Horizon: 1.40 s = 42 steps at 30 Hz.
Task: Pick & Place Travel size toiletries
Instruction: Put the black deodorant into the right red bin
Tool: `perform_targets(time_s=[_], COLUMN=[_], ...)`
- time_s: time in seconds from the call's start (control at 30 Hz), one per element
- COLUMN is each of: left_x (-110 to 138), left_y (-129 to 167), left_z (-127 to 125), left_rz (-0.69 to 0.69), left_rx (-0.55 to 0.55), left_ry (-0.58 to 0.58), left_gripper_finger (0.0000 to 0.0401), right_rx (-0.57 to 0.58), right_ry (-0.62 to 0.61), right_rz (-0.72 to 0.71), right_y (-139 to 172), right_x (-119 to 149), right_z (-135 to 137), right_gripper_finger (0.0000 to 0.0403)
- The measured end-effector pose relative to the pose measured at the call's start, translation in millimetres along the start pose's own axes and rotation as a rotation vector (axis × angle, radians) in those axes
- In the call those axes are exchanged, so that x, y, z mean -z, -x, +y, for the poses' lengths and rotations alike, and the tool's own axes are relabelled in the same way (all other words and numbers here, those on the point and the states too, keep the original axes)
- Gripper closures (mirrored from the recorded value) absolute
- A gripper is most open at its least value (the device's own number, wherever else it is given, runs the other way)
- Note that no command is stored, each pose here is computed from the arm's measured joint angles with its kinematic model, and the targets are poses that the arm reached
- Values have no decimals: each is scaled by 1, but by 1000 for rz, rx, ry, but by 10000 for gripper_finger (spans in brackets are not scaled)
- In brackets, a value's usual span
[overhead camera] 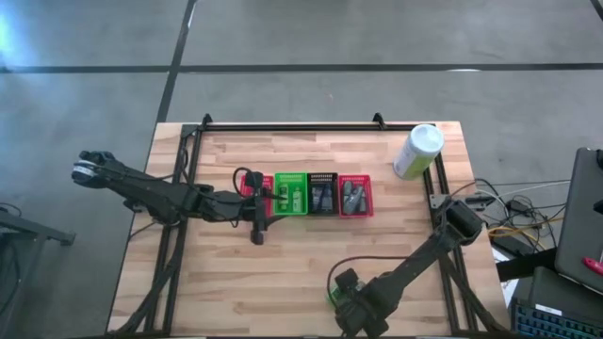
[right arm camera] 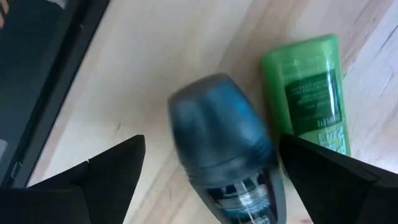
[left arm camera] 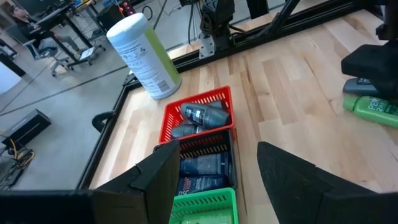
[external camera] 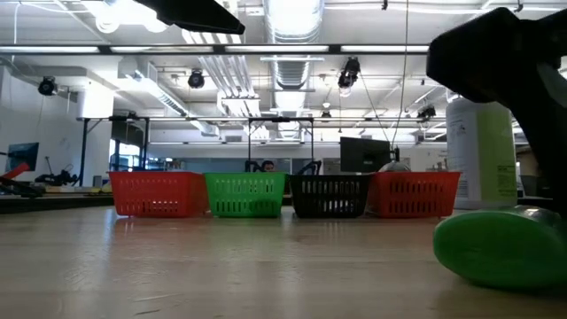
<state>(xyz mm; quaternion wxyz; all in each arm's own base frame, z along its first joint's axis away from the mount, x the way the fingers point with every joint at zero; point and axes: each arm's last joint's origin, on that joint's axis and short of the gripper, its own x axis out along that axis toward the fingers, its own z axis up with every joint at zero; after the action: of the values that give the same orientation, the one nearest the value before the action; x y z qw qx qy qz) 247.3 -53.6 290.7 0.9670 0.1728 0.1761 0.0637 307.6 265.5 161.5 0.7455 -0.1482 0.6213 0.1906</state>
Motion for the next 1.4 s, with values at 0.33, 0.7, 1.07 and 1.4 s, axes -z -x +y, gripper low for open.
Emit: perform_targets(time_s=[0.33,0.7,1.07,1.4], left_x=[1,1,0,1], left_y=[0,0,0,0], left_z=[0,0,0,0], left_rz=[6,6,4,9], left_rx=[1,1,1,2], left_ry=[-3,1,5,28], left_gripper_finger=[181,181,181,181], right_rx=[6,4,25,150], right_ry=[0,-3,-122,-435], right_rz=[30,20,-27,22], right_y=[-13,-11,11,40], right_x=[9,8,7,23], right_z=[-2,-2,-3,-25], right_gripper_finger=[73,199,185,197])
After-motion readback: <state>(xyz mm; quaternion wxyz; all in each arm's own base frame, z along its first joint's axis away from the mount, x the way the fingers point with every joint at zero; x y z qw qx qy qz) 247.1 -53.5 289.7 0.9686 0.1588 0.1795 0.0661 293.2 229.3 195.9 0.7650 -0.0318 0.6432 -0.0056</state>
